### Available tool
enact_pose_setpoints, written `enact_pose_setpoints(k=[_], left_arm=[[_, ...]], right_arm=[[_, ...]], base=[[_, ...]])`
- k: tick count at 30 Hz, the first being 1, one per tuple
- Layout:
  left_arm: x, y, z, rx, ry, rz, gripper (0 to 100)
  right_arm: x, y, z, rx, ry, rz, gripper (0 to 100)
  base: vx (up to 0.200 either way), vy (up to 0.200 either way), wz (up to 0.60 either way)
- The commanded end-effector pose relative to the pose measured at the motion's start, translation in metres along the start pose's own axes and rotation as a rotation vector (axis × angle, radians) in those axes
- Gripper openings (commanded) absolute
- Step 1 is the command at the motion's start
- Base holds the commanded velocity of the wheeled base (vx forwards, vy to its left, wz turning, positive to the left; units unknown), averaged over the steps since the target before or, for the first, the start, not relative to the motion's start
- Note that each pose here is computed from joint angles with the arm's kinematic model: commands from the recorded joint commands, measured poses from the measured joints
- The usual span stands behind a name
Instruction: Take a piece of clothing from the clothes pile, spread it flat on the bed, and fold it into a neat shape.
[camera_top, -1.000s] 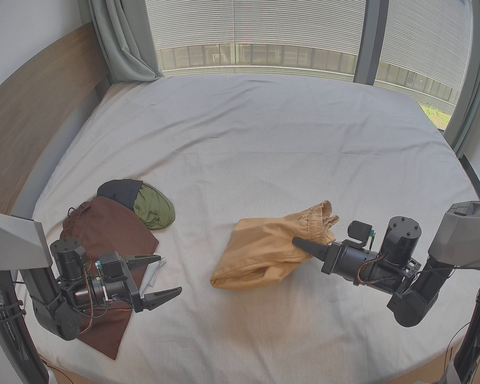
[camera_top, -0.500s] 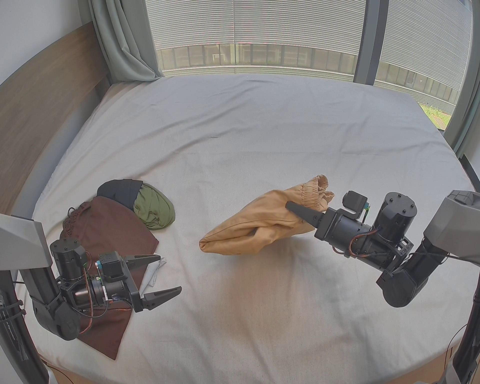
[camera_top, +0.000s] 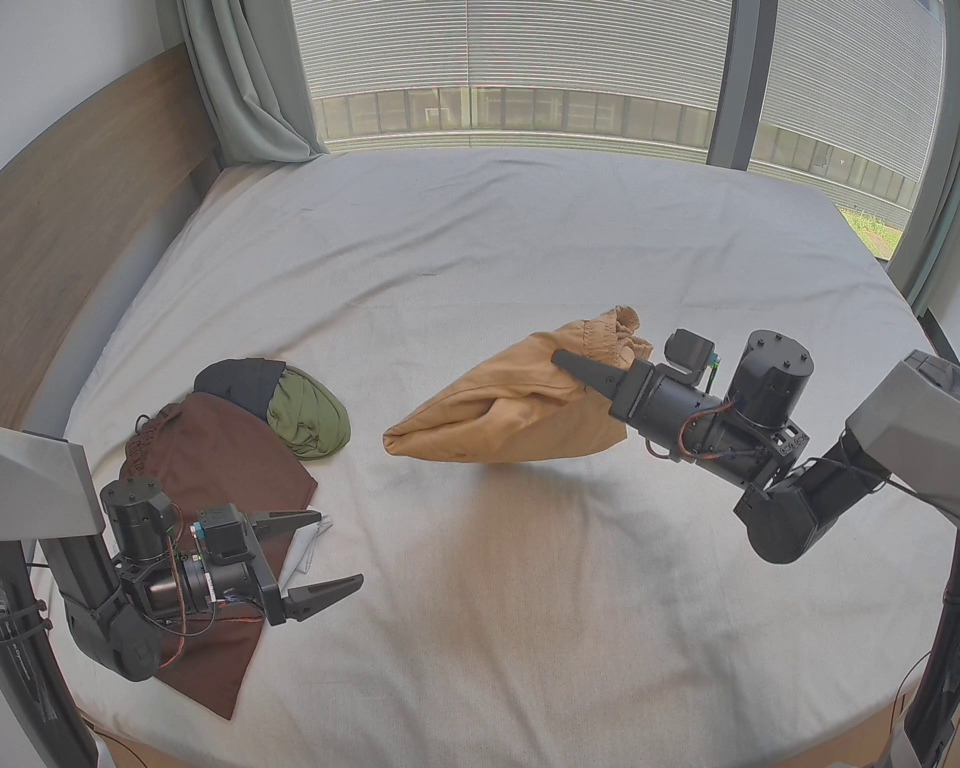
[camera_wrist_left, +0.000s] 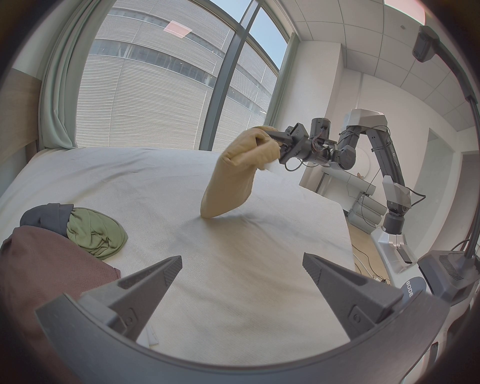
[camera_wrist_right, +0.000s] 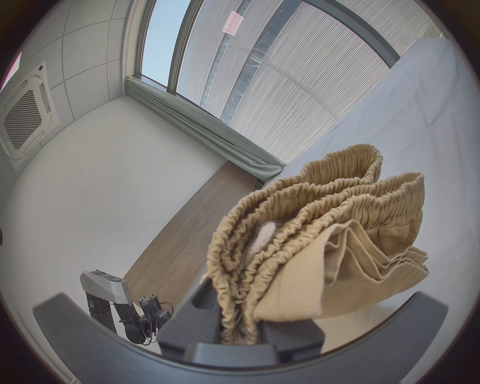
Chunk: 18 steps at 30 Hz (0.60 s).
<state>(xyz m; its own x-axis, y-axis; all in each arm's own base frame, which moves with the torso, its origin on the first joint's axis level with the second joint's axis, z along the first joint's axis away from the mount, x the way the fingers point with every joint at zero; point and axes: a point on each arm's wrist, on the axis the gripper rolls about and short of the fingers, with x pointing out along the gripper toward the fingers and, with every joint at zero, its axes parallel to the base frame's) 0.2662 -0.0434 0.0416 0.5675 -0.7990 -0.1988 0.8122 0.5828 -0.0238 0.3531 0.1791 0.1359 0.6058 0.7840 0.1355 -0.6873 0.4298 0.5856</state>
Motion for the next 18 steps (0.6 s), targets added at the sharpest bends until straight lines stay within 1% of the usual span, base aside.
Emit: enact_pose_setpoints(k=[1,4,5,7,10,13,18], left_arm=[[0.001,0.000,-0.001,-0.002,0.002,-0.004,100],[0.001,-0.001,-0.001,-0.003,0.004,-0.004,100],[0.000,0.000,-0.001,-0.003,0.004,-0.003,100],[0.000,0.000,-0.002,-0.004,0.005,-0.003,100],[0.001,-0.001,-0.001,-0.003,0.004,-0.004,100],[0.001,-0.001,-0.002,-0.006,0.007,-0.005,100],[0.001,0.000,-0.003,-0.007,0.008,-0.004,100]], right_arm=[[0.014,0.004,0.016,-0.019,-0.024,0.030,0],[0.026,0.000,0.027,-0.012,-0.021,0.036,0],[0.026,0.000,0.027,-0.012,-0.021,0.036,0],[0.035,-0.005,0.034,0.005,-0.026,0.039,0],[0.044,-0.019,0.036,0.006,-0.036,0.039,0],[0.055,-0.037,0.030,0.010,-0.039,0.029,0],[0.062,-0.063,0.009,0.034,-0.006,-0.004,0]], base=[[0.000,0.000,0.00],[0.000,0.000,0.00],[0.000,0.000,0.00],[0.000,0.000,0.00],[0.000,0.000,0.00],[0.000,0.000,0.00],[0.000,0.000,0.00]])
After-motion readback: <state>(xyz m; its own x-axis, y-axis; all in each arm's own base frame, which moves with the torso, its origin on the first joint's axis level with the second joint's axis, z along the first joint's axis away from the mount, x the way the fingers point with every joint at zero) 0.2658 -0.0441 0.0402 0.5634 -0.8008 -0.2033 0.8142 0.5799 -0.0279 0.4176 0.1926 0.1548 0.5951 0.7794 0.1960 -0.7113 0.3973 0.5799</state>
